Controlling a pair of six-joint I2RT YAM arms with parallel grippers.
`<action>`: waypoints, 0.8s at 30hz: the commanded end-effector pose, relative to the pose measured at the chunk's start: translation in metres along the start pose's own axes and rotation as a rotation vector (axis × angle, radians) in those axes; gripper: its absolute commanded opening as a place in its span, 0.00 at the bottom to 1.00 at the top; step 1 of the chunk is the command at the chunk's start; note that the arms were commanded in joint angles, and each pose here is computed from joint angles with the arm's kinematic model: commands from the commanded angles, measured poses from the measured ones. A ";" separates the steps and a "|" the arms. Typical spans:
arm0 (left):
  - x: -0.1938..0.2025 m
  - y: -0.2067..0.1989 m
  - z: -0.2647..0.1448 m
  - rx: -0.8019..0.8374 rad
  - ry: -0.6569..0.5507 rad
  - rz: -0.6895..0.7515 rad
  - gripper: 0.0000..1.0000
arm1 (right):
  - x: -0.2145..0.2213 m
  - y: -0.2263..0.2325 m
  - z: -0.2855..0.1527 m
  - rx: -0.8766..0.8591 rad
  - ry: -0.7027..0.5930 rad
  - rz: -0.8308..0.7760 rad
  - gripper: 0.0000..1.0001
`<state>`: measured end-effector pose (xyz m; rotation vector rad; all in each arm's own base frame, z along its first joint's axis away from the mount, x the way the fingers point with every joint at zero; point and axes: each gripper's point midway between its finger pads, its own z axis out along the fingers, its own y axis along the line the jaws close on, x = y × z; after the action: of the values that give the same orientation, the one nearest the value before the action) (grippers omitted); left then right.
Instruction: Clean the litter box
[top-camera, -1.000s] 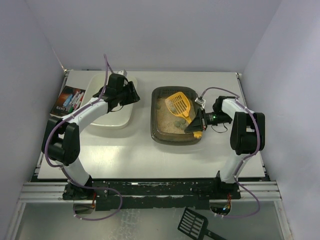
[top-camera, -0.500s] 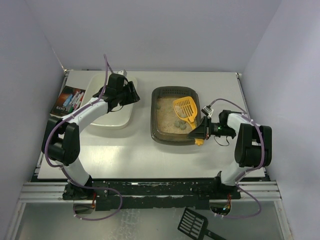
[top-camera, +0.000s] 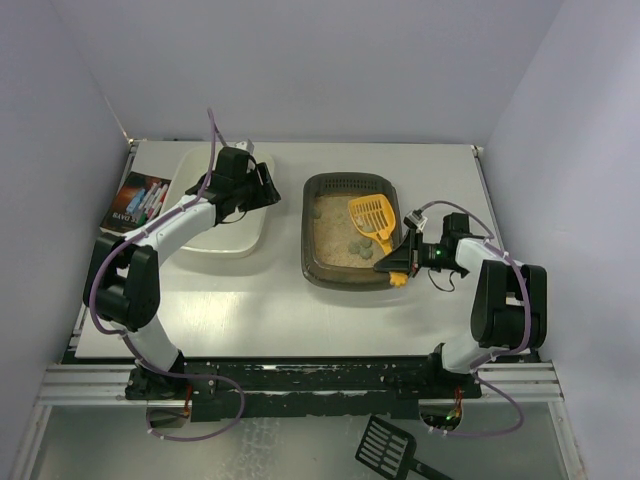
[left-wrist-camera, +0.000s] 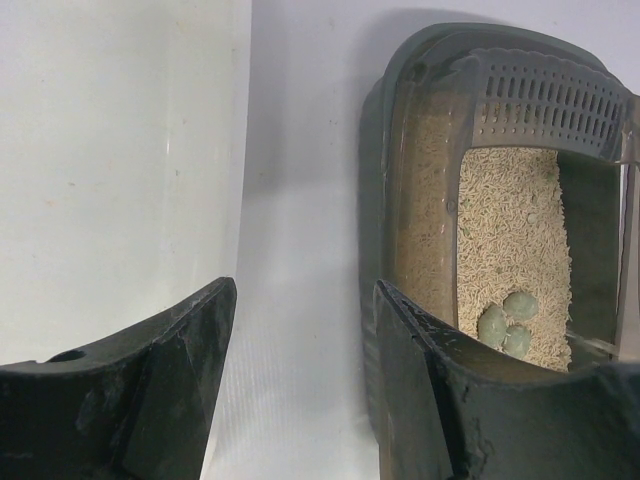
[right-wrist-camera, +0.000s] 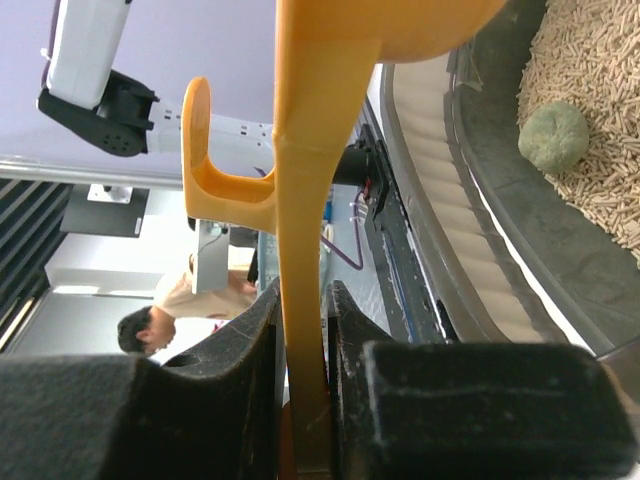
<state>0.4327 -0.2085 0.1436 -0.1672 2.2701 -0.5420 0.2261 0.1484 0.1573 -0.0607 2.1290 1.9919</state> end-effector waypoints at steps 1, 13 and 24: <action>-0.009 -0.005 -0.001 0.022 -0.019 -0.003 0.68 | -0.003 0.016 0.000 -0.039 0.003 -0.053 0.00; -0.007 -0.011 0.002 0.052 0.005 0.002 0.71 | -0.026 -0.026 -0.005 0.277 0.018 -0.093 0.00; -0.011 -0.008 -0.004 0.042 -0.029 0.021 0.73 | -0.057 -0.015 -0.033 0.648 0.061 -0.304 0.00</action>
<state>0.4316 -0.2118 0.1408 -0.1468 2.2811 -0.5581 0.2815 0.1222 0.1508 -0.2409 2.4343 1.3396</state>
